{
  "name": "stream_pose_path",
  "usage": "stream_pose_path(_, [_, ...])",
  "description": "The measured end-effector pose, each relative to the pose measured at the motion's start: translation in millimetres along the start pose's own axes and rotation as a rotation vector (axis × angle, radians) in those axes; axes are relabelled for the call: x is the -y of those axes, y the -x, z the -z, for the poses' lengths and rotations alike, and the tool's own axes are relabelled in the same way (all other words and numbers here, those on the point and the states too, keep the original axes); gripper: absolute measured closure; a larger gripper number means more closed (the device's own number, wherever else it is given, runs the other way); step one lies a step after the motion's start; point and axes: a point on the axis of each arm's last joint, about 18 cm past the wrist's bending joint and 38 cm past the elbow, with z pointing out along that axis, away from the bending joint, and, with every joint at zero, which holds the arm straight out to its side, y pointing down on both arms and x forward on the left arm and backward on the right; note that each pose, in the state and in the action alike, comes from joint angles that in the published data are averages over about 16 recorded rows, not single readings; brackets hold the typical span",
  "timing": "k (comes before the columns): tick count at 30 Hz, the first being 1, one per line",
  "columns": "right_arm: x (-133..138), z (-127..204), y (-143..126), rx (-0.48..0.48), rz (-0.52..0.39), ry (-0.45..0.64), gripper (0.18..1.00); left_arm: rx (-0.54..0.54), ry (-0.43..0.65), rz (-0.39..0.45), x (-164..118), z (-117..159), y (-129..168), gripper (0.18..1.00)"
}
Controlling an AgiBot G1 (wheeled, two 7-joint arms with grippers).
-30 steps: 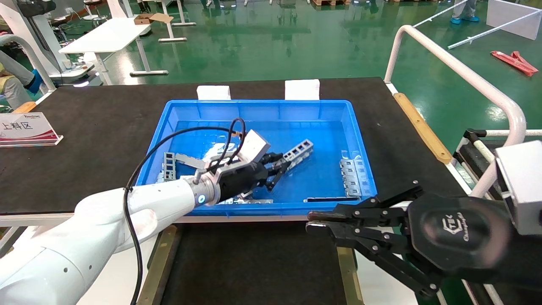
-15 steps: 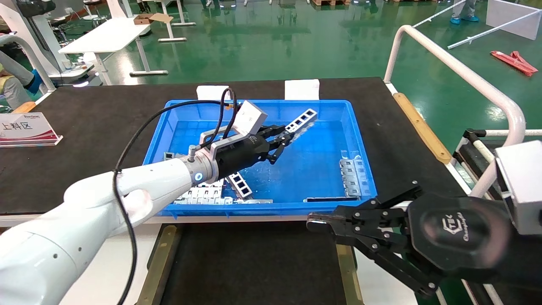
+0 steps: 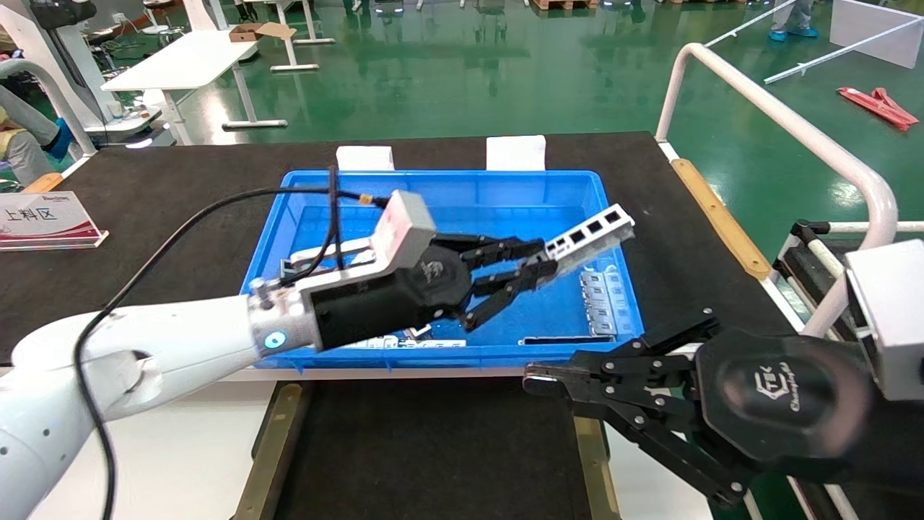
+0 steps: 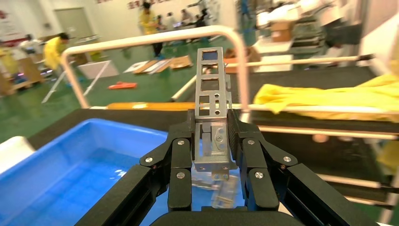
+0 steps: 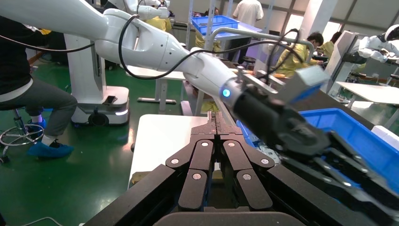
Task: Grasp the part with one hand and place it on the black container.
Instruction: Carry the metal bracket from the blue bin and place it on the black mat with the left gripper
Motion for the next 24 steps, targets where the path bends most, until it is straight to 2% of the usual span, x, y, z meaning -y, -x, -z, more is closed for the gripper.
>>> stream_pose_path(6, [0, 0, 0, 0.000, 0.000, 0.000, 0.988, -0.072, -0.011, 0.033, -14, 28, -20, 0.865])
stream_pose_path(12, [0, 0, 0, 0.000, 0.000, 0.000, 0.988, -0.098, 0.012, 0.091, -41, 59, -44, 0.866])
stream_pose_path(18, [0, 0, 0, 0.000, 0.000, 0.000, 0.988, -0.075, 0.068, 0.165, -78, 90, -73, 0.866])
stream_pose_path(24, [0, 0, 0, 0.000, 0.000, 0.000, 0.988, -0.006, 0.142, 0.246, -116, 111, -103, 0.866])
